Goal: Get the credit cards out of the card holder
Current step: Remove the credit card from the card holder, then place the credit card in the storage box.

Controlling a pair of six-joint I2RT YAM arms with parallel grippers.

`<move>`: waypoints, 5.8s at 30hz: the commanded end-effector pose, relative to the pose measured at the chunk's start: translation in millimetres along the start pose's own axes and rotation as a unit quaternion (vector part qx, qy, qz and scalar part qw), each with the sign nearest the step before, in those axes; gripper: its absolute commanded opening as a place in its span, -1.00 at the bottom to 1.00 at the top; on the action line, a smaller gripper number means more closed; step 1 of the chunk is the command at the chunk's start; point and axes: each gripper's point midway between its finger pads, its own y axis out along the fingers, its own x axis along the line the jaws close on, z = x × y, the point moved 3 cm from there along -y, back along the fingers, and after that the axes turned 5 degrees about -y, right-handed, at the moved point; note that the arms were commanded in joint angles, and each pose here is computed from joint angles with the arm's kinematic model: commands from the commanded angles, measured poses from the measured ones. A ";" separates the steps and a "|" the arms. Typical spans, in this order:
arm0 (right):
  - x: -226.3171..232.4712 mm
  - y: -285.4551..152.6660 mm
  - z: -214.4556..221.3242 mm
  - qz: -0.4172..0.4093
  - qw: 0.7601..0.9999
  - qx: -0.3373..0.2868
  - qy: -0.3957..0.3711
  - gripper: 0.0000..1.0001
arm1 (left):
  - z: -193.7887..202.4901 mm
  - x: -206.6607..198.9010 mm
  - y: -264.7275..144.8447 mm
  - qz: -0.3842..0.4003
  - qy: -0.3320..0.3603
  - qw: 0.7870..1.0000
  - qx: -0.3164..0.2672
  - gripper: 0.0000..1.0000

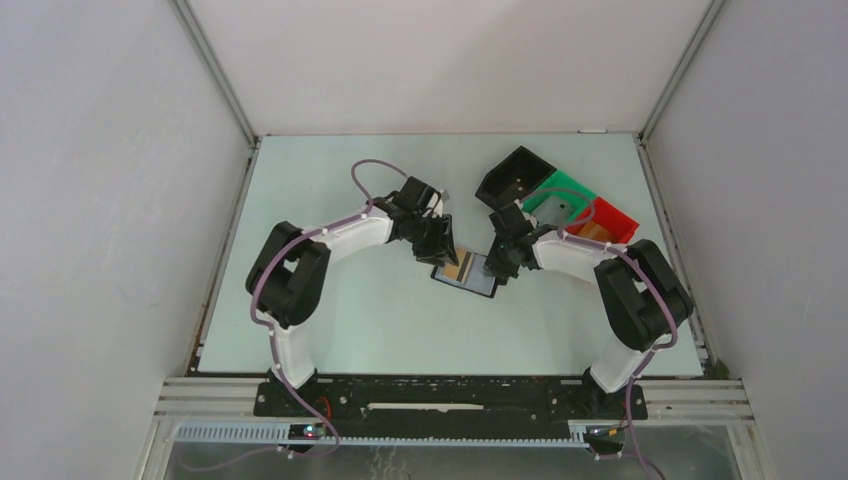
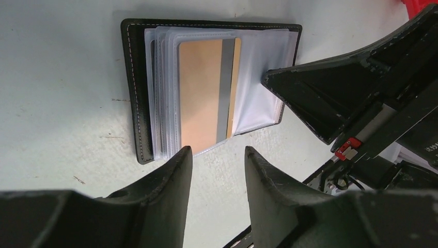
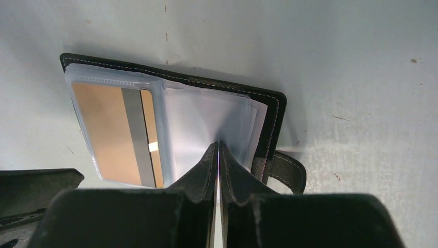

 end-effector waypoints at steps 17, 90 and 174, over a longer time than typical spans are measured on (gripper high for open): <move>-37.3 -3.0 12.2 0.079 0.996 -0.008 -0.035 -0.76 | -26.1 -3.7 7.1 -0.017 0.020 0.999 -0.027 -0.12; -5.4 -2.5 9.6 -0.198 0.969 -0.017 0.146 -1.00 | 4.0 29.9 37.4 -0.053 0.010 0.998 0.026 -1.00; -124.9 -170.6 -98.0 0.079 0.976 -0.167 0.117 -1.00 | -9.4 -3.0 1.0 -0.009 0.025 1.000 -0.014 -1.00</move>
